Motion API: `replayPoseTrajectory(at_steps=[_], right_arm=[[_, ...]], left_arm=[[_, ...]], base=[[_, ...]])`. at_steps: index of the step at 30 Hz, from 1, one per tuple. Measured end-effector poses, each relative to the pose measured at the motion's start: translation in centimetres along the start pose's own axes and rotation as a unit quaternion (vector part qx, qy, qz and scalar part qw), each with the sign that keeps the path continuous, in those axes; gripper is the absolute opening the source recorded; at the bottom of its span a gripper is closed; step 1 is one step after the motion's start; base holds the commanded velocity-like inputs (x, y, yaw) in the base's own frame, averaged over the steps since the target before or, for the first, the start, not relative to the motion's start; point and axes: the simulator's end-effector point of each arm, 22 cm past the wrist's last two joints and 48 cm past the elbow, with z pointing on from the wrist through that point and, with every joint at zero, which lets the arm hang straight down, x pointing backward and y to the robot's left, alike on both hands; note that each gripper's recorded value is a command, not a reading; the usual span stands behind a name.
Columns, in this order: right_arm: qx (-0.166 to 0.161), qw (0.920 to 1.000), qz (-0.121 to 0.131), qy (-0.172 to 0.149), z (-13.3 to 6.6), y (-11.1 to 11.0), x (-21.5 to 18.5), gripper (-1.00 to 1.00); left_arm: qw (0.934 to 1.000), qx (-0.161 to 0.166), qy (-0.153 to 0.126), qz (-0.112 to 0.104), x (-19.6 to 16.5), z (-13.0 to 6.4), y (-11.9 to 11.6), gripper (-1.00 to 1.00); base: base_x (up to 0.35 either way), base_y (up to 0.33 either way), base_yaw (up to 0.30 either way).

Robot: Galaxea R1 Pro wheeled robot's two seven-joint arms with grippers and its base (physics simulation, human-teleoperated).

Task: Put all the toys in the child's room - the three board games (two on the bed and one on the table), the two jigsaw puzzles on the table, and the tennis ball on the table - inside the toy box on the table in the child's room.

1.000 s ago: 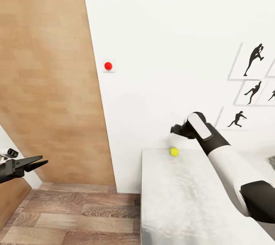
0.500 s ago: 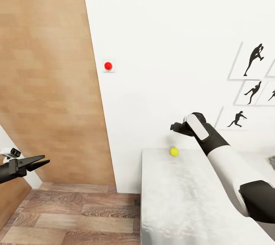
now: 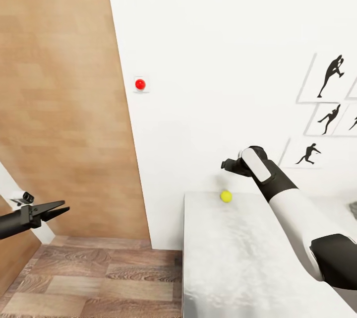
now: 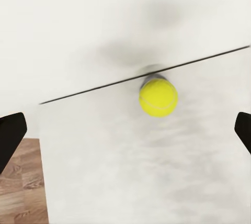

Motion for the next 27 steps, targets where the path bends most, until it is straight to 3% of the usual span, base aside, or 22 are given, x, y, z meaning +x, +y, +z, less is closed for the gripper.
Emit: replayPoseTrajectory(at_steps=[7,18,27], right_arm=[[0.003,1.0000,0.001,0.007,0.8,-0.3,0.5,1.00],[0.009,0.9998,0.002,0.019,2.0,-0.7,1.5,1.00],[0.012,0.9996,-0.001,0.025,2.9,-0.8,2.1,1.00]], left_arm=[[1.0000,-0.006,0.002,-0.004,0.2,0.4,0.9,1.00],[0.9983,-0.056,0.009,-0.015,1.1,1.9,4.0,1.00],[0.9968,-0.075,0.013,-0.022,1.6,2.2,5.4,1.00]], base=[[0.000,0.000,0.000],[0.000,0.000,0.000],[0.000,0.000,0.000]])
